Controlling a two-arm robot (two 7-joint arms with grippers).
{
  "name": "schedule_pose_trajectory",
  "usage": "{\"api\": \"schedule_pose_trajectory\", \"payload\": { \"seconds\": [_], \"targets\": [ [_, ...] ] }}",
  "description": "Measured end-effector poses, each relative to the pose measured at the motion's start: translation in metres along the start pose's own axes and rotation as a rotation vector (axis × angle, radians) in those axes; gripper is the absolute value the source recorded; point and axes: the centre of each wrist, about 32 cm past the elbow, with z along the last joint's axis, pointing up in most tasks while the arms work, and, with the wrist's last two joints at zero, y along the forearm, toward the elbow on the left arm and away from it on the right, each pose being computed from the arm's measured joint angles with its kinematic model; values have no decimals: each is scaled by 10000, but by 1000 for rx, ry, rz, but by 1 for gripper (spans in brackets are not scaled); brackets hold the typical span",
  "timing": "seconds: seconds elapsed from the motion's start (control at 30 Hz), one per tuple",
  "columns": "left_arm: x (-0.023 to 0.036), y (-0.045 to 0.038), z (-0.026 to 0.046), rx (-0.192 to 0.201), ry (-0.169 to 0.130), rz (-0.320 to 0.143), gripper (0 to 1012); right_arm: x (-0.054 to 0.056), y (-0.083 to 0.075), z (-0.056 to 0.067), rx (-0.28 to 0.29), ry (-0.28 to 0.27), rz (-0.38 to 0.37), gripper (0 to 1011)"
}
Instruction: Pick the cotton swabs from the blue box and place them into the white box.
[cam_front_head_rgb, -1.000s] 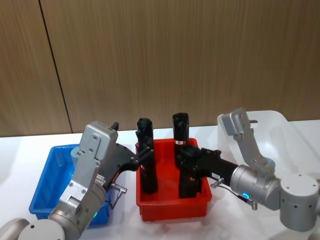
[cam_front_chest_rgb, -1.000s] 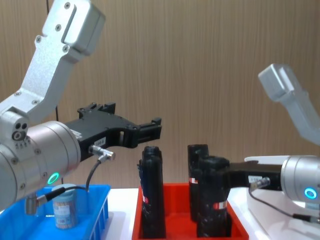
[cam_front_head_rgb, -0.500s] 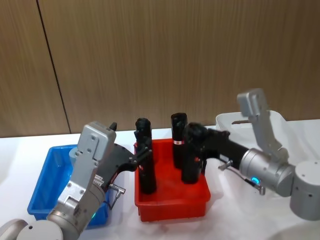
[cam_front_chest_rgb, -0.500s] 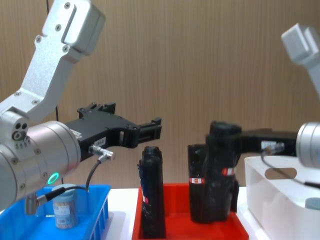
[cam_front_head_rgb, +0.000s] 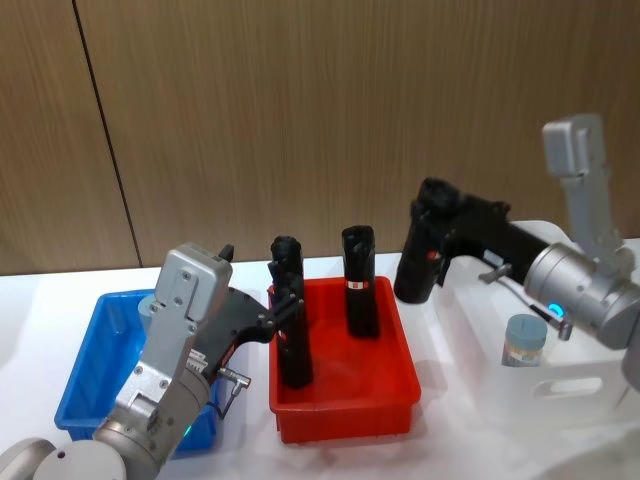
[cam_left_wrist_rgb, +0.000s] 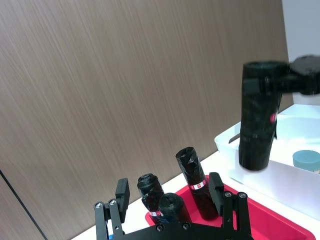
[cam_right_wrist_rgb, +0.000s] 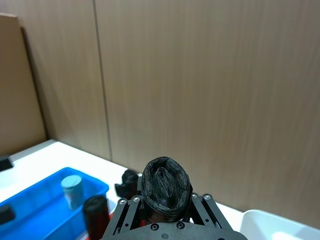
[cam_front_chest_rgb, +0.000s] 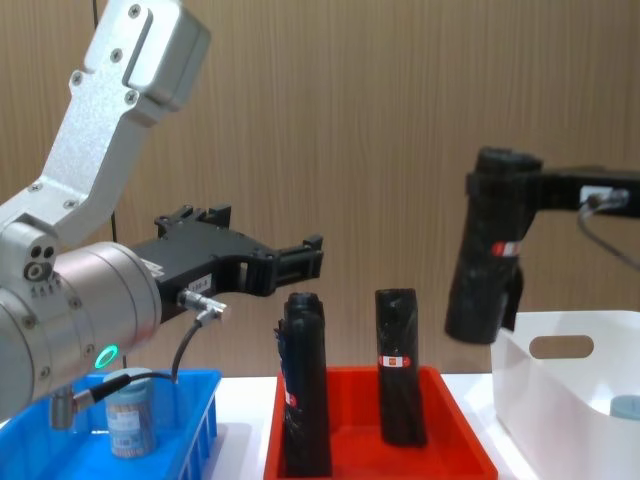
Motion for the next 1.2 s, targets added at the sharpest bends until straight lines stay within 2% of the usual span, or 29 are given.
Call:
{"api": "schedule_pose_trajectory", "payload": {
  "seconds": [0.23,0.5,0.87,1.2],
  "targets": [
    [0,0,0,0,0,0,1004,173,-56,116,38,-15,-61,363],
    [0,0,0,0,0,0,1004,350,-60,110,49,-25,-136,363],
    [0,0,0,0,0,0,1004,575,17,-58,17,-55,-233,363],
    [0,0,0,0,0,0,1004,653,118,-233,-30,-60,-262,360]
  ]
}}
